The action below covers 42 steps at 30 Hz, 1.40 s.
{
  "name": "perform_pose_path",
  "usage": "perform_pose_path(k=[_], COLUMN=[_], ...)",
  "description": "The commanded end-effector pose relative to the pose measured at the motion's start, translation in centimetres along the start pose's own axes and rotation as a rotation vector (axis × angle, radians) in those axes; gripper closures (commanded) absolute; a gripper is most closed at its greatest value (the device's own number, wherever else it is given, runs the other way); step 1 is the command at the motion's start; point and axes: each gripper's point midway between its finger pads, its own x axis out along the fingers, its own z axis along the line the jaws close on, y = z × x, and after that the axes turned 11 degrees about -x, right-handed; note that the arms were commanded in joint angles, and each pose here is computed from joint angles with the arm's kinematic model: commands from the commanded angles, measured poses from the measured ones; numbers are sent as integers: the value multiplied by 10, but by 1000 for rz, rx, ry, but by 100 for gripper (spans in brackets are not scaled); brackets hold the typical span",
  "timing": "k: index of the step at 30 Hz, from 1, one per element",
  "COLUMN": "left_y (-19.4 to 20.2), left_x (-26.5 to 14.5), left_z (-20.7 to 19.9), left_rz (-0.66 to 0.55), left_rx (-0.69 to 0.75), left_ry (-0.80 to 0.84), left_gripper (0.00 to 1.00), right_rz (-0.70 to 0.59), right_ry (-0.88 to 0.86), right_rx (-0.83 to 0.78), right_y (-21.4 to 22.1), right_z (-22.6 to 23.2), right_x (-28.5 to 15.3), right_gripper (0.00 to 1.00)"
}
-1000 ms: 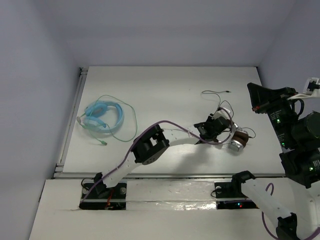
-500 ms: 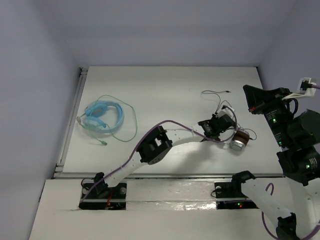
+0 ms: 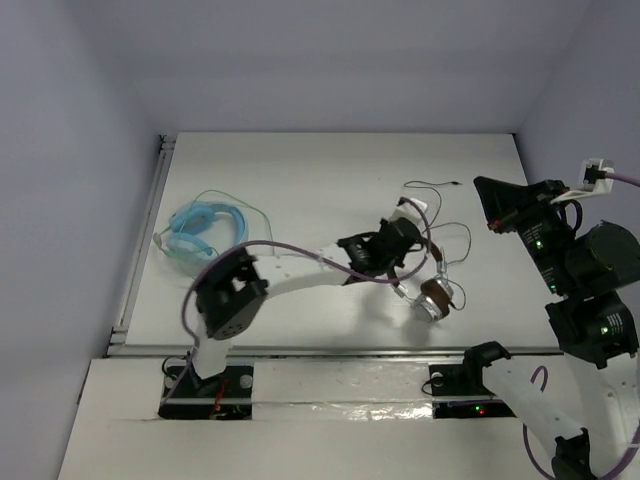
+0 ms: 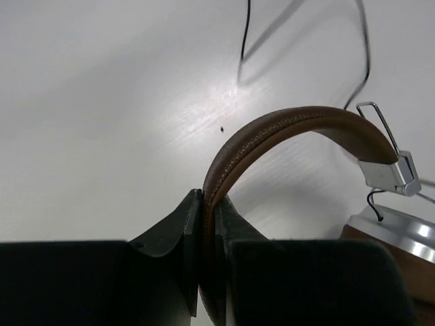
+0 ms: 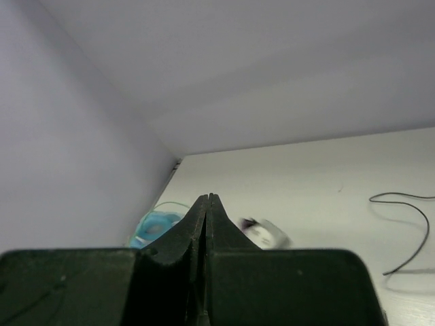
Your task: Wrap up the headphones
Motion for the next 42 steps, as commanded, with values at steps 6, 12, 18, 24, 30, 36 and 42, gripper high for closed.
perform_pose_path(k=[6, 12, 18, 24, 30, 36, 42], left_y=[-145, -186, -224, -264, -287, -295, -296], left_x=[-130, -193, -240, -277, -290, -299, -303], left_z=[73, 154, 195, 184, 171, 159, 156], left_rz=[-294, -374, -434, -502, -522, -516, -507], left_rx=[-333, -389, -390, -381, -369, -351, -348], left_ry=[140, 26, -33, 50, 120, 184, 222], left_gripper=[100, 100, 100, 100, 100, 100, 100], right_rz=[-10, 38, 16, 64, 121, 135, 147], right_ry=[-290, -407, -547, -564, -462, -436, -522], right_rx=[-90, -146, -169, -135, -143, -146, -117], right_y=[6, 42, 64, 116, 158, 172, 184], right_z=[43, 49, 61, 48, 19, 10, 19], right_x=[14, 35, 37, 55, 71, 85, 90], right_gripper=[67, 34, 29, 30, 15, 13, 19])
